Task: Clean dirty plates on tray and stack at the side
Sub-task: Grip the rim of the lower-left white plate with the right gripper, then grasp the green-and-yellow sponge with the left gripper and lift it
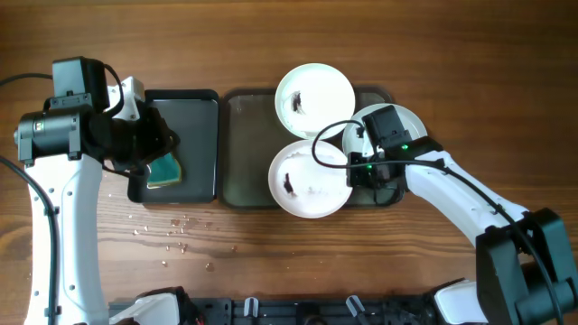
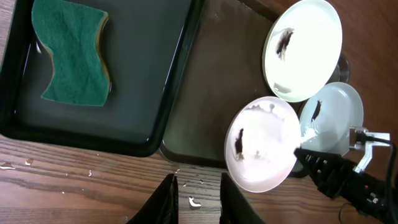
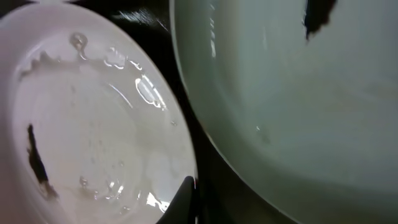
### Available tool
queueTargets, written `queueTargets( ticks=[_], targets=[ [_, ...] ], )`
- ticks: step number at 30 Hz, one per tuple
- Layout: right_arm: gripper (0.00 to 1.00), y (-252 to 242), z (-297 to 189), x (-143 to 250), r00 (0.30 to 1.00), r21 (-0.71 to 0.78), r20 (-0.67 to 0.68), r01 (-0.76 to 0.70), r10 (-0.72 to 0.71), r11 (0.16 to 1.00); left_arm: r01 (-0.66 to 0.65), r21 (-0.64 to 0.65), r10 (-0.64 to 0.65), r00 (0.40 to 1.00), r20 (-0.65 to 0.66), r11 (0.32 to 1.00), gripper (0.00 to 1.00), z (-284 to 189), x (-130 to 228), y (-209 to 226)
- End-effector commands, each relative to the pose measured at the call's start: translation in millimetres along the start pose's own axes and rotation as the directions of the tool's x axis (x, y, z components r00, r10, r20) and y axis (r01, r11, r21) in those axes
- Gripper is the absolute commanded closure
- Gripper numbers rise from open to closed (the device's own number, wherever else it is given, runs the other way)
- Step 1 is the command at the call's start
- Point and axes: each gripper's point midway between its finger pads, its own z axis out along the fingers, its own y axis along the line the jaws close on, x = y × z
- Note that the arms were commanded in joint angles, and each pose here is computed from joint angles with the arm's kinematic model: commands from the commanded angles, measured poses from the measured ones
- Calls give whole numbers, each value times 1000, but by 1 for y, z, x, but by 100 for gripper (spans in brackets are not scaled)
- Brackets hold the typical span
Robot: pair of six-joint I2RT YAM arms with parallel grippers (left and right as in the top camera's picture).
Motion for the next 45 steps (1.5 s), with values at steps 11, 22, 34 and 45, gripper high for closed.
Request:
queueTargets(
  ticks=[11,22,34,45],
  targets=[
    [96,37,4,-8,999,-170,18,-45,49,984,-10,-5,10,1000,2,1000,82,-1,-1,-1],
    [92,34,7,2,999,-113,0,-36,37,993,7,-93,-9,999,-30,996,82,14,8,21],
    [57,26,8,-12,984,-46,82,160,-156,986,5,-119,-7,1000,-19,993,82,19,6,28],
    [52,36,6,-24,962,-74,141,247,-235,966,-1,-132,3,1000,11,991,63,19,-1,29]
  ],
)
